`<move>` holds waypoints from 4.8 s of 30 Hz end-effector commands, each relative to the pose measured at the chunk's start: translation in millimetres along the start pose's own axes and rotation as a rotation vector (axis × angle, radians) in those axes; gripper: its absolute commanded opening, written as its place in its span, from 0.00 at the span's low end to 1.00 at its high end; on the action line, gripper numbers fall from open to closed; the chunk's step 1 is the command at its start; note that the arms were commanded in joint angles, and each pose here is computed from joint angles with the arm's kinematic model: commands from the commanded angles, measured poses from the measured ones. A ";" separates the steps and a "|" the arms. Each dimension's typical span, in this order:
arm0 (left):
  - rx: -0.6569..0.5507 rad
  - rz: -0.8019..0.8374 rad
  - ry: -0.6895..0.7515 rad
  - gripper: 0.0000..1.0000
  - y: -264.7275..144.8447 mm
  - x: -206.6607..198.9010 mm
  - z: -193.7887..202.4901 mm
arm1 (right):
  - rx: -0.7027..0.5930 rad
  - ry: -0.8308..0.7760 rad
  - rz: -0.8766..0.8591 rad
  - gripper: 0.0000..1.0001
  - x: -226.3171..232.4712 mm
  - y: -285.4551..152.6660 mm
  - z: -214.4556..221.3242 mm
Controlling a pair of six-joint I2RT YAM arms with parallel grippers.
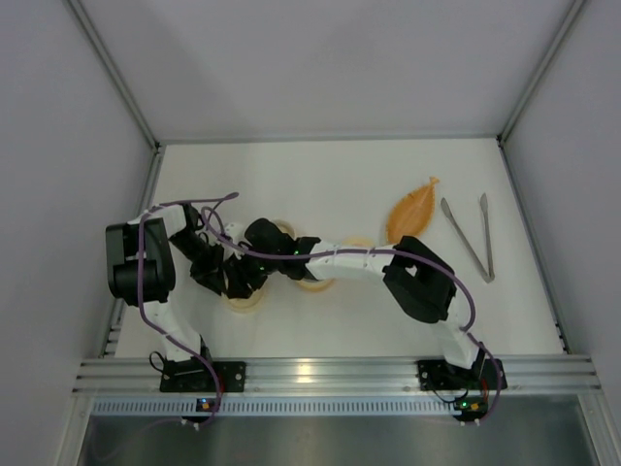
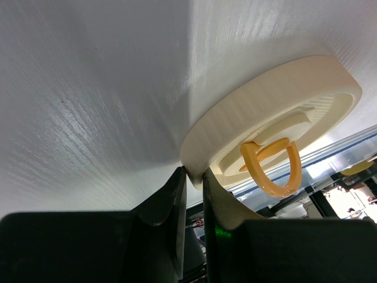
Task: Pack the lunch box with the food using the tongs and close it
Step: Pick up the box lid from the center of the board, then close the box lid on the packing box.
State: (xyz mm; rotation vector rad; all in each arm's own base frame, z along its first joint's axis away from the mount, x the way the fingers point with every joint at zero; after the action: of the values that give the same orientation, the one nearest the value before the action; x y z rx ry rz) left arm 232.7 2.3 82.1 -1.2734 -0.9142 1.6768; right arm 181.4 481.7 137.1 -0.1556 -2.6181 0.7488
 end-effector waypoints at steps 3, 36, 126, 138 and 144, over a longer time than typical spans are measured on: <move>-0.120 -0.022 0.068 0.00 6.4 5.4 -25.8 | -0.069 -0.196 0.013 0.56 5.4 -23.7 -33.7; -0.123 -0.010 0.068 0.00 5.8 3.7 -26.0 | 0.162 -0.363 0.176 0.50 -35.3 28.7 17.1; -0.584 0.190 0.181 0.98 -127.2 -13.7 -20.3 | 0.200 -0.605 0.048 0.00 38.4 -123.3 -41.0; -0.691 0.236 0.300 0.98 -145.4 -27.6 -19.7 | 0.260 -0.744 0.058 0.00 -45.6 -246.5 -15.0; -0.751 0.290 0.342 0.98 -155.9 -38.0 -23.8 | 0.235 -0.916 0.017 0.00 -73.7 -255.5 -7.2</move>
State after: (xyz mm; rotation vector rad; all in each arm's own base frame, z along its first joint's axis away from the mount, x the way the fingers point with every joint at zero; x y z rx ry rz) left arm 278.8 35.2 204.3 -2.0311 -1.2333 1.4130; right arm 260.8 247.2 237.3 0.0479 -3.1167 1.4585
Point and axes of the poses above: each gripper's point midway between its finger pads, its own y axis out along the fingers, its own x axis along the line the jaws close on, z = x × y, the point moved 7 cm from there along -y, back along the fingers, and after that the axes turned 6 degrees about -y, right-handed, at the moved point
